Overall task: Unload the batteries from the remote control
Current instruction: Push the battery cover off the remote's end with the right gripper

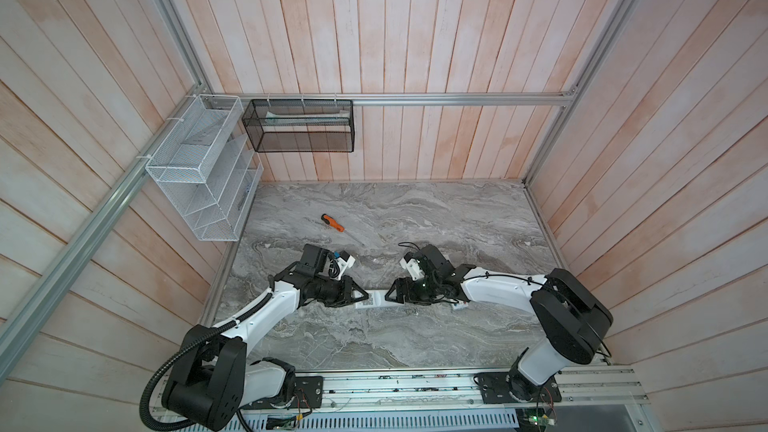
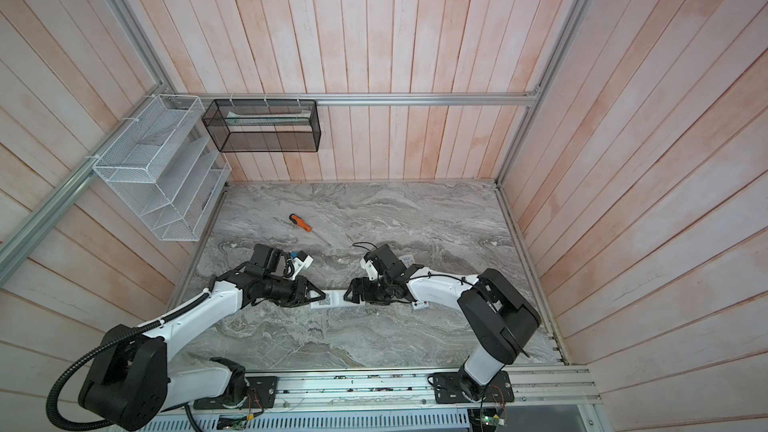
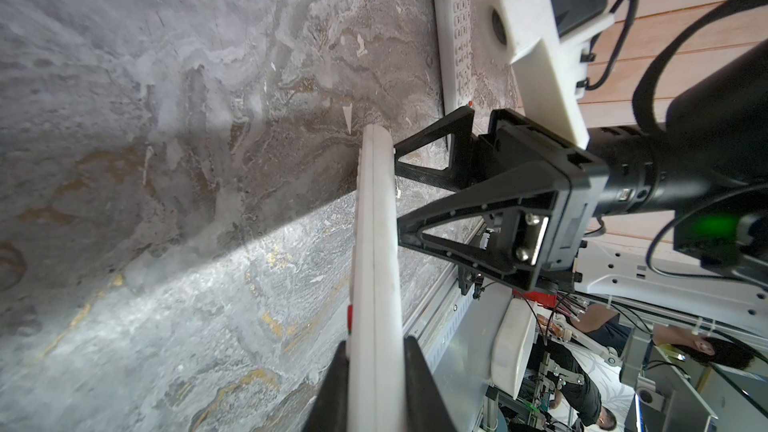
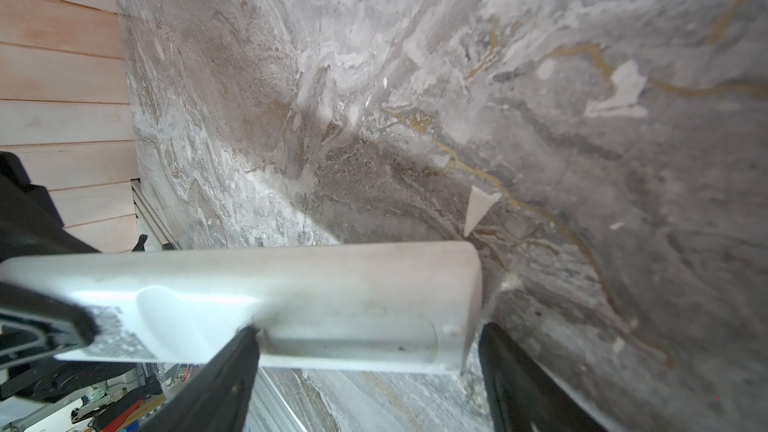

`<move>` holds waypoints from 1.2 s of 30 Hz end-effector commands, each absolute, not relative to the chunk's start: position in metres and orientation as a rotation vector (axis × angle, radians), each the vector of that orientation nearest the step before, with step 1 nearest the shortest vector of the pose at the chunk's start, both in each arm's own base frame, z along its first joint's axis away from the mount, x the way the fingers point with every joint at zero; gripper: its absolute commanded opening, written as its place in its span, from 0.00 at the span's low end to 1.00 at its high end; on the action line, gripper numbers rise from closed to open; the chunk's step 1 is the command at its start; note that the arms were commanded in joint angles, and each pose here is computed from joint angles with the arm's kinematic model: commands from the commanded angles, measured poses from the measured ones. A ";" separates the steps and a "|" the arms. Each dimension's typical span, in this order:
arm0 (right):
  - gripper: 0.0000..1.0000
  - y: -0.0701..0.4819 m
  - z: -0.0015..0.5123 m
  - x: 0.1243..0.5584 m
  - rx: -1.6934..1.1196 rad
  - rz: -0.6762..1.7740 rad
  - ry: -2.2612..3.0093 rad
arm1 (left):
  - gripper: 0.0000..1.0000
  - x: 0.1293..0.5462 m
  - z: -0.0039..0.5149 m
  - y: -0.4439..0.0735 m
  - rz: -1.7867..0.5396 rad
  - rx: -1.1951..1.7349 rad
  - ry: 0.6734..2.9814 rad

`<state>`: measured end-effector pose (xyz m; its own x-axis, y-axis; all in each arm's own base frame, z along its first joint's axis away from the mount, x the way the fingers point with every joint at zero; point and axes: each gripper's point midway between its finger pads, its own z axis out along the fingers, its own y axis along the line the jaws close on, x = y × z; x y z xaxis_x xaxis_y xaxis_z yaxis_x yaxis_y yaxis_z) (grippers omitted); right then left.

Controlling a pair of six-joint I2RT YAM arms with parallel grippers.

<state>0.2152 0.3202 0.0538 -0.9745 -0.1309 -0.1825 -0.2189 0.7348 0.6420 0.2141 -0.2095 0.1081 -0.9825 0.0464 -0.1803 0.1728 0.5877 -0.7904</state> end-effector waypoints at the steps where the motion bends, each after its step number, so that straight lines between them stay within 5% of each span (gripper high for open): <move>1: 0.84 0.311 0.031 0.208 -0.320 0.898 2.894 | 0.02 0.209 0.111 -0.216 -1.403 0.247 2.649; 12: 0.79 0.300 0.020 0.210 -0.330 0.749 2.942 | 0.02 0.211 0.110 -0.216 -1.388 0.245 2.650; 23: 0.81 0.259 0.034 0.226 -0.315 0.306 2.935 | 0.01 0.214 0.105 -0.210 -1.318 0.223 2.670; 36: 0.81 0.250 0.074 0.235 -0.300 0.255 2.868 | 0.01 0.214 0.101 -0.209 -1.285 0.211 2.691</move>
